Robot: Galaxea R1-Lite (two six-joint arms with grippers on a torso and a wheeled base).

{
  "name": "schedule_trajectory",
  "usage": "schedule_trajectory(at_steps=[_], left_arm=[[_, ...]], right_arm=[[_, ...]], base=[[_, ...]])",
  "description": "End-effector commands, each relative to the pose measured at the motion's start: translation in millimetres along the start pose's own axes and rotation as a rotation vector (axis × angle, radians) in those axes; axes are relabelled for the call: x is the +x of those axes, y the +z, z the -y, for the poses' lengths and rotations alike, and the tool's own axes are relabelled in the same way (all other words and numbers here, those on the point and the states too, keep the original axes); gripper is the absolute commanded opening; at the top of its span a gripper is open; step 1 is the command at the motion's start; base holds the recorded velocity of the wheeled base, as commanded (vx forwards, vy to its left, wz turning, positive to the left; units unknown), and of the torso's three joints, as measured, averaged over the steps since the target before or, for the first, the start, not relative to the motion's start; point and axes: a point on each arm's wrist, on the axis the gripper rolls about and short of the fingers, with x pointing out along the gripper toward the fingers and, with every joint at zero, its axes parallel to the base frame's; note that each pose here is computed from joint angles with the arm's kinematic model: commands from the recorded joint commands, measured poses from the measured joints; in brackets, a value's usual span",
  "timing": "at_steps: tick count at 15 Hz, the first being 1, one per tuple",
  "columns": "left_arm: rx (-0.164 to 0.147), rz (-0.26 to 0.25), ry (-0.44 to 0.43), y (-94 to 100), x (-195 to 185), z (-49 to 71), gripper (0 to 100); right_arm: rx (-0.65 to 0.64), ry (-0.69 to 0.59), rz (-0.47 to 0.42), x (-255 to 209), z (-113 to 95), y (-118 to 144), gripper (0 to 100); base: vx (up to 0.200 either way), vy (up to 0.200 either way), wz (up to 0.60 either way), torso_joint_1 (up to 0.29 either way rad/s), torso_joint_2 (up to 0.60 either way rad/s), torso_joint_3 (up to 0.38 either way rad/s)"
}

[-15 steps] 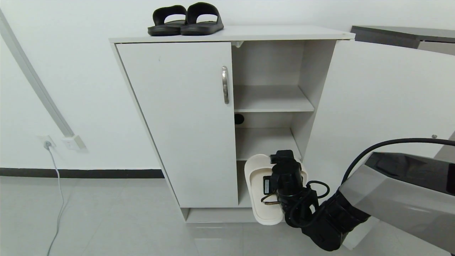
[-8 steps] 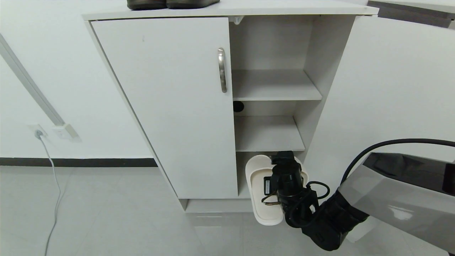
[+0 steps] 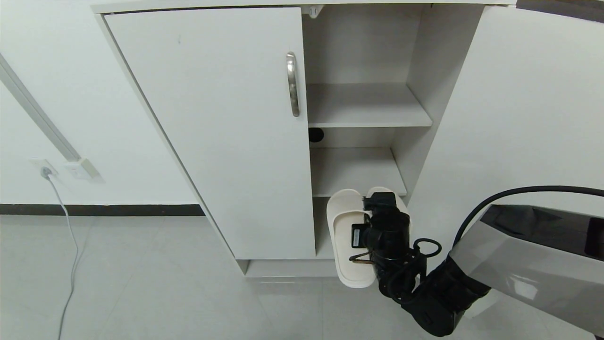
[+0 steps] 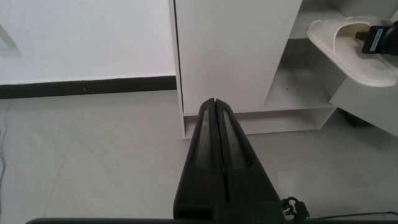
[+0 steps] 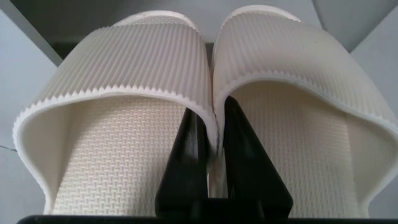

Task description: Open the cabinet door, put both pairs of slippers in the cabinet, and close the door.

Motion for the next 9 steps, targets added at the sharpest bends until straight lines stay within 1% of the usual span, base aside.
schedule_trajectory(at_steps=[1,4,9], left_arm=[[0.0,-0.002,0.0,0.0,0.1,0.0,0],[0.002,-0.002,0.0,0.0,0.1,0.0,0],[0.002,0.0,0.0,0.0,0.0,0.0,0]], right_arm=[[-0.011,0.0,0.008,1.1,-0.2,-6.8,0],[-0.02,0.005,0.037,4.0,-1.6,-14.5,0],[-0.019,0.002,0.038,5.3,-0.8,-16.6,0]], base=[[0.0,0.0,0.0,0.0,0.0,0.0],[0.0,0.0,0.0,0.0,0.0,0.0],[0.0,0.0,0.0,0.0,0.0,0.0]])
